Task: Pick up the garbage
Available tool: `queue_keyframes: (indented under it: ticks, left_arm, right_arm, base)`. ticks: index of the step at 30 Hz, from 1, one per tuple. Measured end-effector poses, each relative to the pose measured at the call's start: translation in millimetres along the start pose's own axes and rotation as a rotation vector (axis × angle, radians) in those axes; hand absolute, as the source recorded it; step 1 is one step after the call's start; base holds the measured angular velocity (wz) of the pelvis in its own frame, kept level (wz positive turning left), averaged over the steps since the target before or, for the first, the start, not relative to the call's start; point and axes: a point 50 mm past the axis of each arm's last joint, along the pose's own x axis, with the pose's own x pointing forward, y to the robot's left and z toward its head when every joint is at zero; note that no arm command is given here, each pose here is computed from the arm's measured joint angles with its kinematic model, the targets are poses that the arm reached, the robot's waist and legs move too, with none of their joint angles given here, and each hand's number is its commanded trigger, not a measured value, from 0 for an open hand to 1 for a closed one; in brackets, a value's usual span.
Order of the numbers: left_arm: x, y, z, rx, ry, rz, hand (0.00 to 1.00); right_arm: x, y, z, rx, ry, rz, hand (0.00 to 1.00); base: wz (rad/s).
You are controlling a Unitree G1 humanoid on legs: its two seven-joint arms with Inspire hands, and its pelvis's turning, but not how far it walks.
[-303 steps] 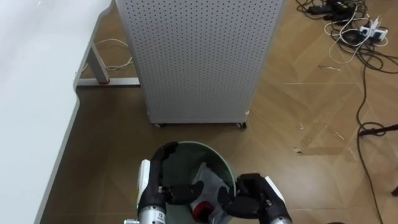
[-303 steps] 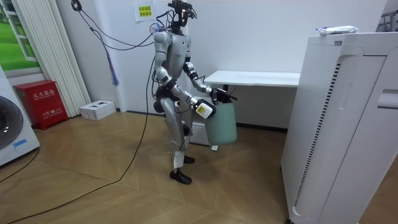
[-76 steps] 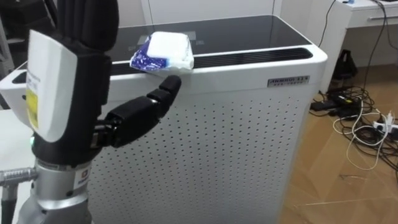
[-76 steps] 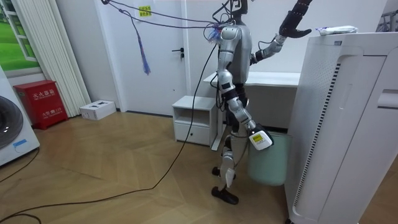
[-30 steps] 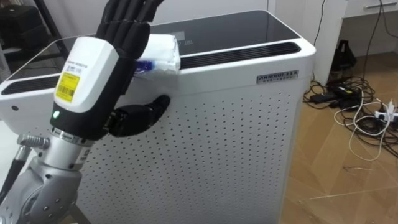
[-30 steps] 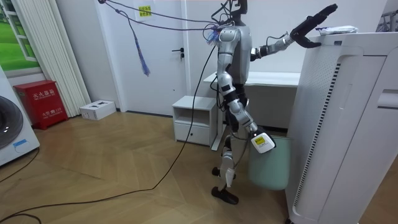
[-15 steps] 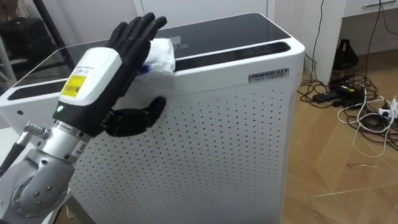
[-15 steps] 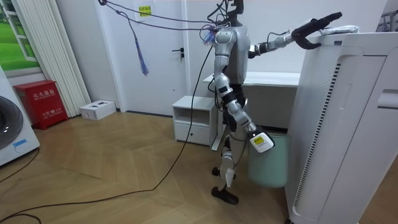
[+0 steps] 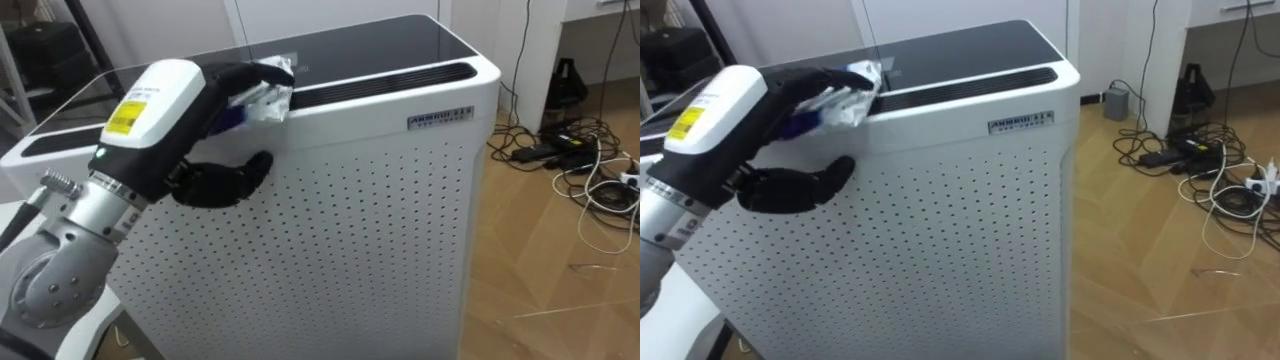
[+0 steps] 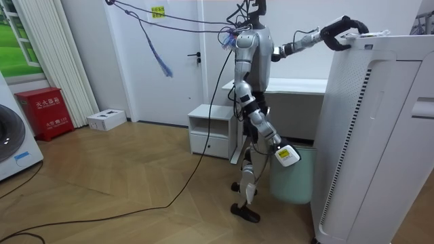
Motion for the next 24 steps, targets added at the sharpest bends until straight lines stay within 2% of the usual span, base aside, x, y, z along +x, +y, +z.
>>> queue_keyframes:
  ticks: [14,24]
  left_arm:
    - [10.1,19.0,-6.3,0.009,0.039,0.048,1.00]
    - [10.1,22.0,-1.9,-0.010,0.024,0.063,1.00]
  right_arm:
    - [-0.4,-4.4,-1.4,0.000,0.018,-0.057,1.00]
    - [0.9,-4.5,6.2,-0.003,-0.011,-0.058,1.00]
  base:
    - [-0.01]
    - [-0.01]
